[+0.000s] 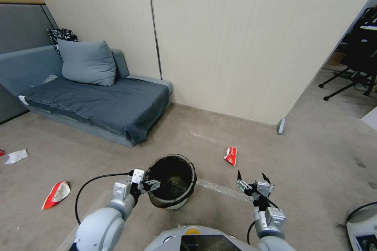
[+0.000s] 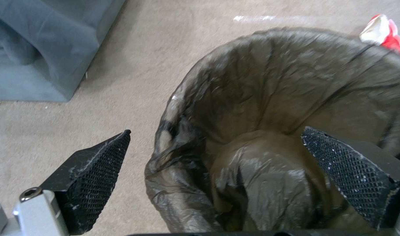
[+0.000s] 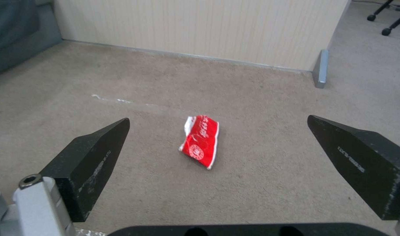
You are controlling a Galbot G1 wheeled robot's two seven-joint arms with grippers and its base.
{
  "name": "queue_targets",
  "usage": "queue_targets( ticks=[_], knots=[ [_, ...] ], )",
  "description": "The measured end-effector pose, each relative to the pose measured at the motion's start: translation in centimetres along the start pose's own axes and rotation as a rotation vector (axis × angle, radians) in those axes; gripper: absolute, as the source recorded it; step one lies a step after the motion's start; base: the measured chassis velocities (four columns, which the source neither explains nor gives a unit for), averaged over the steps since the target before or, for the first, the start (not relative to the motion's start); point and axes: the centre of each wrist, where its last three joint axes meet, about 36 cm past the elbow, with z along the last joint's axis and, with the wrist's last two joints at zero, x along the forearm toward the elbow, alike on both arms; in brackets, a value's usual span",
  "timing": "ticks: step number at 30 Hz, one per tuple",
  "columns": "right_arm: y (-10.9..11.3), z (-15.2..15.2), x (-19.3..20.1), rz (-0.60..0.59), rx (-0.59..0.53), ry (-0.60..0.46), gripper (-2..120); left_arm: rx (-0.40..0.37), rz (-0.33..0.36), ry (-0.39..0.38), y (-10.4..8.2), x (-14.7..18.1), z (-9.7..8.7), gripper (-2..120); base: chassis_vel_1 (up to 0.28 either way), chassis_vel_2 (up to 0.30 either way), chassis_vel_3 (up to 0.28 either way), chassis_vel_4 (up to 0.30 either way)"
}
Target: Pick up the trash bin, then pick up the garbage from the floor and place it into the trash bin.
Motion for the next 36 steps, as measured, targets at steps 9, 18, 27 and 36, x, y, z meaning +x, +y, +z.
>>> queue_targets(
  ticks=[9,18,27,36],
  knots=[
    [-0.1,0.7,0.4,0.014,0.008,0.013,100,0.033,-0.071,0.01,0.2,-1.0,0.3,100,0.0,0.0,0.0,0.0],
    [-0.1,0.8,0.6,0.024,0.007,0.008,100,0.033,-0.1,0.026,0.8,-1.5,0.7,100,0.0,0.0,0.0,0.0],
    [0.1,1.0,0.5,0.019,0.011,0.007,100,0.043,-0.096,0.063,0.9,-2.7,1.8,100,0.0,0.0,0.0,0.0],
    [0.1,1.1,0.6,0.019,0.019,0.01,100,0.042,-0.096,0.069,1.2,-4.3,1.9,100,0.0,0.0,0.0,0.0]
  ],
)
